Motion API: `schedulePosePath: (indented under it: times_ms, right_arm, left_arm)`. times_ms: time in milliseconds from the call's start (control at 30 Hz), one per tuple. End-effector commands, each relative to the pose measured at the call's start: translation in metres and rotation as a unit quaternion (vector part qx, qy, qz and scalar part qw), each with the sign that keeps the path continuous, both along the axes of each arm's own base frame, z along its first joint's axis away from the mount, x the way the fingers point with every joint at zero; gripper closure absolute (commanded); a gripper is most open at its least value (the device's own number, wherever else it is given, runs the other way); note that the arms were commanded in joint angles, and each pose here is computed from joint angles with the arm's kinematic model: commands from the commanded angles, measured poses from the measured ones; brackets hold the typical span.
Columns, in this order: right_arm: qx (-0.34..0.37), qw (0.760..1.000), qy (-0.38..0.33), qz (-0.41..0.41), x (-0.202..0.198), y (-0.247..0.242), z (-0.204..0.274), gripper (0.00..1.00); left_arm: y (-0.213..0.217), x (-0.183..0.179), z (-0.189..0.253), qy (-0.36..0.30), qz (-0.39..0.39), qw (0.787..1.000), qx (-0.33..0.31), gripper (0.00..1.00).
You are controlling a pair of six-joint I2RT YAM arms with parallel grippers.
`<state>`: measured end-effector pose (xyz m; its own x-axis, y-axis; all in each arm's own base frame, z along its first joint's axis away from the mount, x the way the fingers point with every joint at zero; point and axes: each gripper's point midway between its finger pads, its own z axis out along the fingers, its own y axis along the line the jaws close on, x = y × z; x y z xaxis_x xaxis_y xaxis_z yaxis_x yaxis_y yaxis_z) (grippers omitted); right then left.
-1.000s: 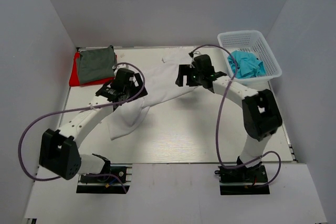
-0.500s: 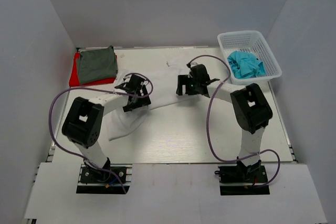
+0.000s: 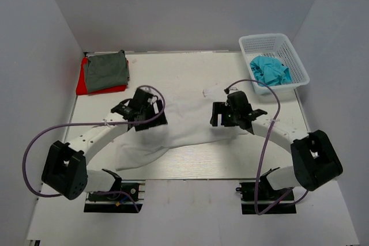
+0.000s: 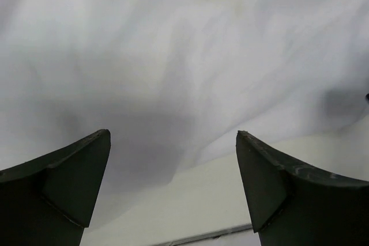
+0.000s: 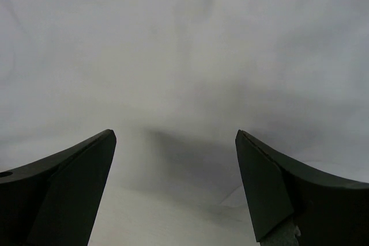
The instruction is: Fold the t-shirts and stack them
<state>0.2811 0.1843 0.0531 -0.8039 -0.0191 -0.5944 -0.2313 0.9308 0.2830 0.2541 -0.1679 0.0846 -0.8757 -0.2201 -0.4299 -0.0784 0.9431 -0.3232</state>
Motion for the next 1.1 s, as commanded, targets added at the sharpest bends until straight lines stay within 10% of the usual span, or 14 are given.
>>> schedulePosePath:
  times_ms: [0, 333, 700, 833, 1067]
  right_arm:
    - [-0.021, 0.991, -0.116, -0.066, 0.053, -0.015, 0.07, 0.1]
    - [-0.076, 0.968, -0.118, -0.21, 0.124, -0.067, 0.086, 0.1]
    - [-0.096, 0.974, -0.074, -0.193, 0.176, -0.081, 0.047, 0.1]
    - [-0.096, 0.972, -0.101, -0.188, 0.208, -0.075, 0.041, 0.1]
    - [-0.094, 0.972, -0.089, -0.196, 0.245, -0.065, 0.013, 0.1]
  left_arm:
    - [0.022, 0.045, 0.048, -0.078, 0.072, 0.994, 0.039, 0.0]
    - [0.056, 0.147, 0.005, -0.008, 0.186, 0.966, 0.177, 0.05]
    - [0.06, 0.154, -0.059, 0.065, 0.181, 0.969, 0.155, 0.56]
    - [0.051, 0.147, -0.073, 0.064, 0.146, 0.979, 0.129, 0.98]
    - [0.058, 0.146, -0.064, 0.035, 0.147, 0.977, 0.147, 1.0]
